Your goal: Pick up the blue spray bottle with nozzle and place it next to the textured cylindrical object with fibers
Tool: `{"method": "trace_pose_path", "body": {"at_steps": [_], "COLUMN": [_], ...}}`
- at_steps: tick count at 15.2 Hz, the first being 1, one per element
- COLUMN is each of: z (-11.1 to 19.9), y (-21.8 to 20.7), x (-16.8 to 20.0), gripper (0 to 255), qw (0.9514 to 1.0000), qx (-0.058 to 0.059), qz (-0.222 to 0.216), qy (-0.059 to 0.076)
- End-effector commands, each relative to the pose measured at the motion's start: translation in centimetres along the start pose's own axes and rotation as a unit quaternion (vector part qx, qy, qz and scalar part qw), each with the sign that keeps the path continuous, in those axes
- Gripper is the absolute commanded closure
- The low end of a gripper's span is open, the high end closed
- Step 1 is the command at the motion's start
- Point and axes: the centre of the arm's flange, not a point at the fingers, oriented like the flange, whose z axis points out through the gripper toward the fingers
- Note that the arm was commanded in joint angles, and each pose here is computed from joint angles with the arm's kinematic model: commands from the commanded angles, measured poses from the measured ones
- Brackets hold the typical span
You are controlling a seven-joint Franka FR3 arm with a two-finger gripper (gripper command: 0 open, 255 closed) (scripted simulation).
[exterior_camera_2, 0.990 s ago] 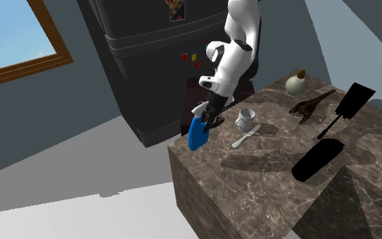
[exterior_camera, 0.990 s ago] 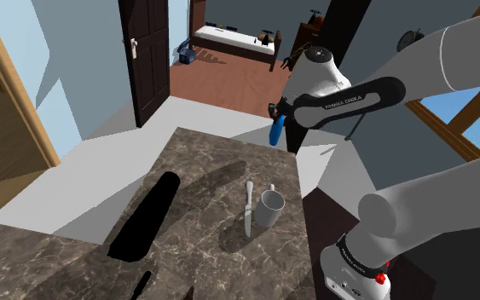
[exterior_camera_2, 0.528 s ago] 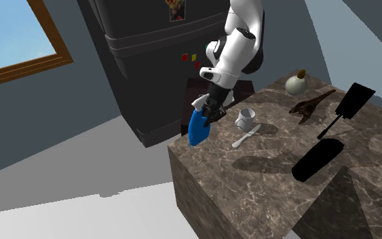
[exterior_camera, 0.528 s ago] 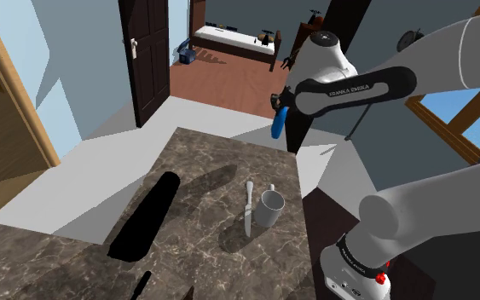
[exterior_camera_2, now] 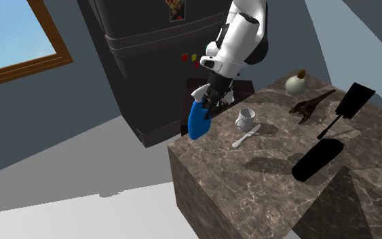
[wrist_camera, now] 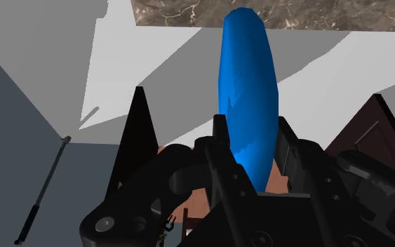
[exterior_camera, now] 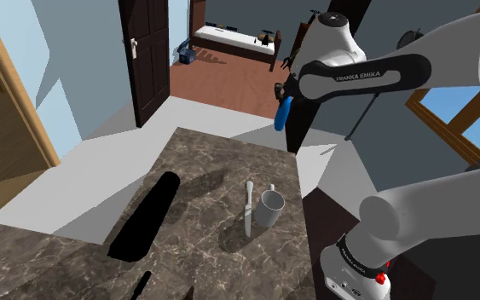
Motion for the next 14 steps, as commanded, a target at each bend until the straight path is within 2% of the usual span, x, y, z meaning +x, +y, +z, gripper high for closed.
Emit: {"method": "trace_pose_path", "body": {"at_steps": [1,14], "z": [-0.9,-7.1], "y": [0.0,0.0], "x": [0.5,3.6], "gripper": [255,255], "qw": [1.0000,1.0000], "qx": [0.000,0.000], "qz": [0.000,0.000], "qy": [0.000,0.000]}}
